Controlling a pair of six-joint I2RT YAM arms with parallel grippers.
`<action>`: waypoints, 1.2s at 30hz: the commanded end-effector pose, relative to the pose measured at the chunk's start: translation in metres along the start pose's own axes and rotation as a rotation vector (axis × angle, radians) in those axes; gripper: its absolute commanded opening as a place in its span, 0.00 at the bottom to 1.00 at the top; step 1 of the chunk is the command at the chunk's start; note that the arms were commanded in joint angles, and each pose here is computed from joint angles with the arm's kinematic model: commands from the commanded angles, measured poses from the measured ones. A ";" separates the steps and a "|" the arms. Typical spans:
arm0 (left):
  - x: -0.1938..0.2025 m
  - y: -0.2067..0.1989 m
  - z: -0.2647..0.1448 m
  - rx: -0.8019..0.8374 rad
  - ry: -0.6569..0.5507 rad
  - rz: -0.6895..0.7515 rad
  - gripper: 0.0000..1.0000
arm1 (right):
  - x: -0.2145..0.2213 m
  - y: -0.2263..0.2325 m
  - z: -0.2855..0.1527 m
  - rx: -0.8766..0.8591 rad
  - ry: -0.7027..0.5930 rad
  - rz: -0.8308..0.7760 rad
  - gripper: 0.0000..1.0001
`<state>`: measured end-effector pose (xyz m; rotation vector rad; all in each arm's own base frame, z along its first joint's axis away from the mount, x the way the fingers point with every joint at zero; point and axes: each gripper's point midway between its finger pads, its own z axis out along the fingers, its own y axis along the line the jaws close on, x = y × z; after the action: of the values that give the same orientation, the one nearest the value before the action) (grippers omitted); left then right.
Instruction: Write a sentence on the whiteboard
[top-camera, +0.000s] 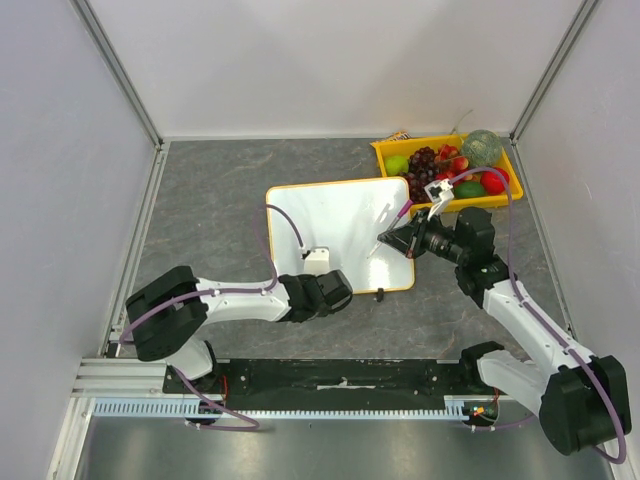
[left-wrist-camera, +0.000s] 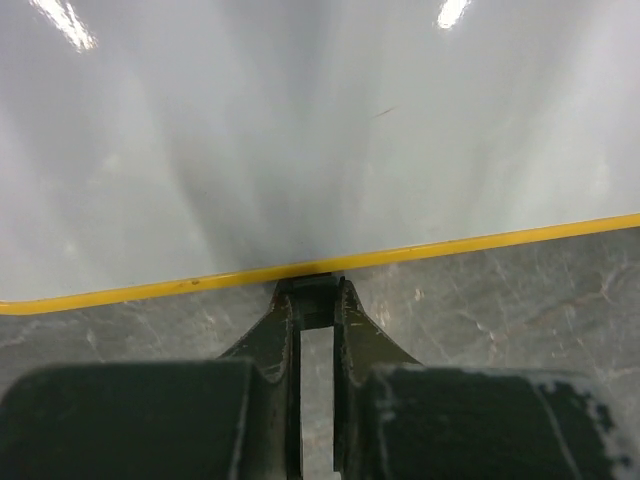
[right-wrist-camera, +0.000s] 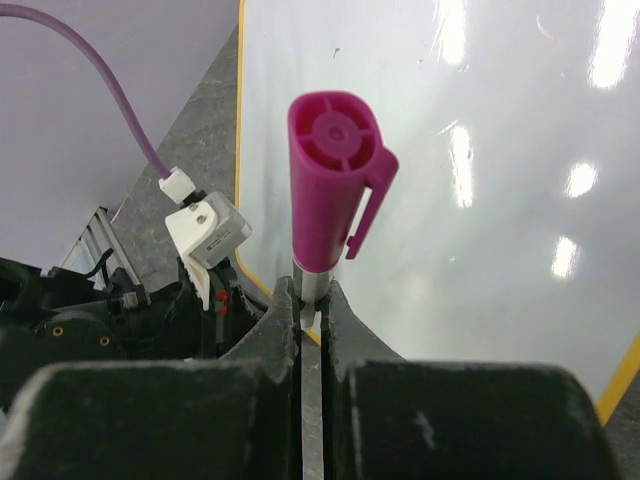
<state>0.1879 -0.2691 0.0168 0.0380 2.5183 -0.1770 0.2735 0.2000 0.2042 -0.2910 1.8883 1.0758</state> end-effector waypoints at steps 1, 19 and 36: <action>0.053 0.004 -0.020 -0.008 0.174 -0.044 0.02 | -0.023 0.010 -0.005 -0.006 -0.058 -0.057 0.00; 0.105 -0.047 -0.049 0.053 0.271 -0.003 0.02 | -0.030 0.023 -0.013 -0.032 -0.072 -0.076 0.00; 0.104 -0.082 -0.070 0.201 0.257 0.075 0.70 | -0.035 0.028 -0.014 -0.046 -0.077 -0.086 0.00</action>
<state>0.0872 -0.3239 0.0193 0.1455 2.6717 -0.2948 0.2659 0.1972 0.2185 -0.3105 1.8607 1.0649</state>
